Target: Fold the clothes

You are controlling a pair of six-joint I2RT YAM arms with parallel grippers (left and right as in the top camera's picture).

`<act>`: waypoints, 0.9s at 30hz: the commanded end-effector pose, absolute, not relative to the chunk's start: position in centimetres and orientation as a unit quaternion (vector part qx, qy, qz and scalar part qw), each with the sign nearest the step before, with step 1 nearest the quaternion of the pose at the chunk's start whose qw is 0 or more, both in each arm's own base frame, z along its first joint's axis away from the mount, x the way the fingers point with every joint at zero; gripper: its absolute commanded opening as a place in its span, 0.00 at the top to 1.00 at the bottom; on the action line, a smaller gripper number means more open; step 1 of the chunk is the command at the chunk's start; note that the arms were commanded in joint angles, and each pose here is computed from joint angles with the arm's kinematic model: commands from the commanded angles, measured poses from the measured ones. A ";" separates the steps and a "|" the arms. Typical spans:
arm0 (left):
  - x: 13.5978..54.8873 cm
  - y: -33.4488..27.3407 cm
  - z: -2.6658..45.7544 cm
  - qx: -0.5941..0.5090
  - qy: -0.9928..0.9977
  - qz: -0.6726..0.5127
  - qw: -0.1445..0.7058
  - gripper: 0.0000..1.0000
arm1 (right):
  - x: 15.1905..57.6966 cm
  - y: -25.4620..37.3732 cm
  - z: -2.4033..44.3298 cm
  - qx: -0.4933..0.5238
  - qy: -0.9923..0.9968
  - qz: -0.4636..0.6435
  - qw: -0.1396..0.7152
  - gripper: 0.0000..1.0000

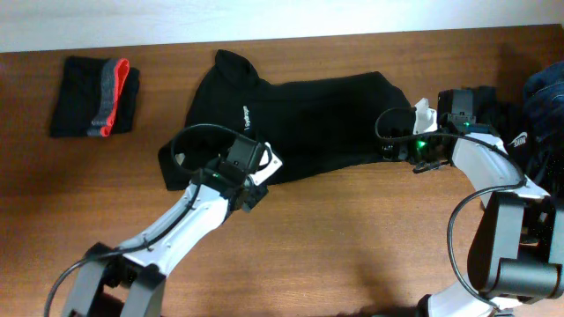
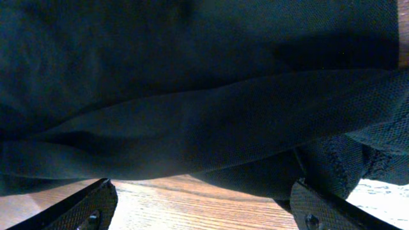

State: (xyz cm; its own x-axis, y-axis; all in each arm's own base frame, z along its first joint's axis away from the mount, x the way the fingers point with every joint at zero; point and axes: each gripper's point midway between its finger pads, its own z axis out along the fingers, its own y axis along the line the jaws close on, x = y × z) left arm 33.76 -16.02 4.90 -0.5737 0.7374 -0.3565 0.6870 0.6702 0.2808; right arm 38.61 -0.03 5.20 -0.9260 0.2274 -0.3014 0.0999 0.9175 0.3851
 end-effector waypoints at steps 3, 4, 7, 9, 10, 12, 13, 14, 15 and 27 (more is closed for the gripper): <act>34.7 -15.1 3.9 0.402 0.882 0.094 0.227 0.59 | 39.1 0.5 5.8 0.072 0.962 0.190 0.181 0.08; 34.8 -15.1 4.0 0.401 0.881 0.094 0.231 0.59 | 39.1 0.5 5.8 0.072 0.962 0.190 0.181 0.08; 35.6 -15.3 4.4 0.397 0.878 0.098 0.248 0.59 | 39.1 0.5 5.8 0.072 0.962 0.190 0.181 0.08; 36.0 -15.4 4.6 0.399 0.874 0.101 0.258 0.59 | 39.1 0.5 5.8 0.072 0.962 0.190 0.181 0.08; 36.2 -15.6 4.7 0.404 0.870 0.103 0.262 0.59 | 39.1 0.5 5.8 0.072 0.962 0.190 0.181 0.08; 36.5 -15.7 4.8 0.414 0.864 0.106 0.267 0.60 | 39.1 0.5 5.8 0.072 0.962 0.190 0.181 0.08; 36.5 -15.7 4.7 0.420 0.861 0.108 0.266 0.60 | 39.1 0.5 5.8 0.072 0.962 0.190 0.181 0.08; 36.5 -15.7 4.6 0.424 0.859 0.109 0.264 0.60 | 39.1 0.5 5.8 0.072 0.962 0.190 0.181 0.08; 36.5 -15.7 4.4 0.429 0.857 0.111 0.261 0.60 | 39.1 0.5 5.8 0.072 0.962 0.190 0.181 0.08; 36.5 -14.4 2.3 0.427 0.866 0.120 0.232 0.61 | 39.1 0.5 5.8 0.072 0.962 0.190 0.181 0.08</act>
